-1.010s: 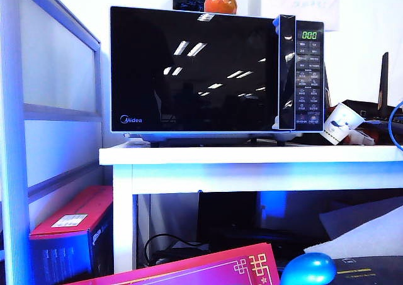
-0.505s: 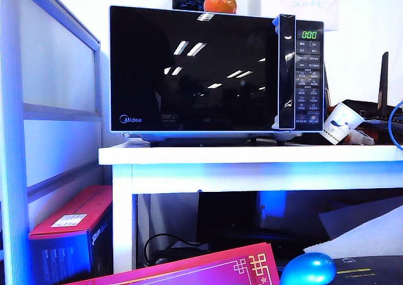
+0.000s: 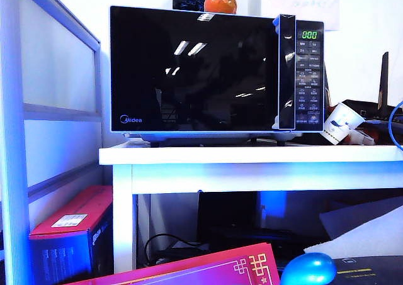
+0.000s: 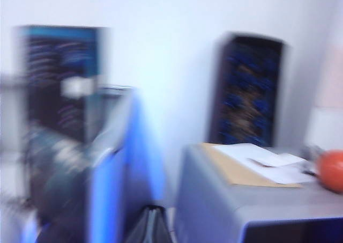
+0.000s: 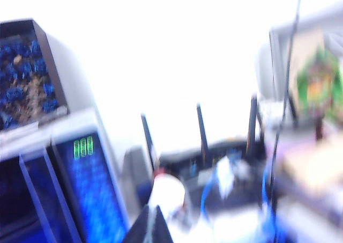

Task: Open the microwave door, place the orange inside the microwave, then close the microwave door.

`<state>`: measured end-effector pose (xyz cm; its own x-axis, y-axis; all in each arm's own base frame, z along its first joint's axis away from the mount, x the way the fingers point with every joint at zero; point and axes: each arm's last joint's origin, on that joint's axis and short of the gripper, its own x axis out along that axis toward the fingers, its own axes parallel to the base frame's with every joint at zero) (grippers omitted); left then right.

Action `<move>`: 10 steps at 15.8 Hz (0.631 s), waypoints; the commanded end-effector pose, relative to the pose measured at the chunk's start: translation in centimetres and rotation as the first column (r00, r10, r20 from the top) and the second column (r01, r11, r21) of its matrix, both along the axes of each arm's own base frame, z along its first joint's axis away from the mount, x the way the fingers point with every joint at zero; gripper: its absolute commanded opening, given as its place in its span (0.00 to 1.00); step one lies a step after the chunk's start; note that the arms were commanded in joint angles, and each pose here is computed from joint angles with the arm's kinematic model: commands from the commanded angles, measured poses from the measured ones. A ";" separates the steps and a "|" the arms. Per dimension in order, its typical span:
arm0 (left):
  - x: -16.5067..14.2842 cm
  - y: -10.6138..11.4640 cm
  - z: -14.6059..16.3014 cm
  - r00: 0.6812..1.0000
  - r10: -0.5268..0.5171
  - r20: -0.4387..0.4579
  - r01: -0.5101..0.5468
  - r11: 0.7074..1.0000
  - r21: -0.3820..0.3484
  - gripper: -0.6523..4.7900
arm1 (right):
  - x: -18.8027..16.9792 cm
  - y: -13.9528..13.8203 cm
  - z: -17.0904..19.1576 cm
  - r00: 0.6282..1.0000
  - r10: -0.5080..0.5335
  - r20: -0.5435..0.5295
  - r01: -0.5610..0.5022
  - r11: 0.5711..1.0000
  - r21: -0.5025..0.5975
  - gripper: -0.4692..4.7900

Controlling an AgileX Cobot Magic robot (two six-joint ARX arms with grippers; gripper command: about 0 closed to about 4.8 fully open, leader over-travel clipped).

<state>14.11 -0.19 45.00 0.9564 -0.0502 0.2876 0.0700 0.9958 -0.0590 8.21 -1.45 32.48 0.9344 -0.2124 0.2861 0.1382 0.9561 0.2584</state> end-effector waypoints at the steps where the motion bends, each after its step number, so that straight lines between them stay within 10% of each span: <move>1: 3.1 -0.7 5.1 0.972 -0.220 -0.084 0.226 0.971 0.073 0.15 | 2.2 -0.1 4.9 0.998 0.041 0.054 -0.032 0.987 -0.156 0.09; 4: 5.9 -1.5 8.6 0.855 -0.489 -0.172 0.508 0.856 0.093 0.15 | 5.8 -0.1 8.9 0.983 0.183 0.032 -0.171 0.957 -0.233 0.09; 10: 9.2 -3.6 8.4 0.686 -0.652 -0.321 0.689 0.725 0.000 0.15 | 14.8 0.7 13.3 0.888 0.453 -0.081 -0.458 0.849 -0.263 0.09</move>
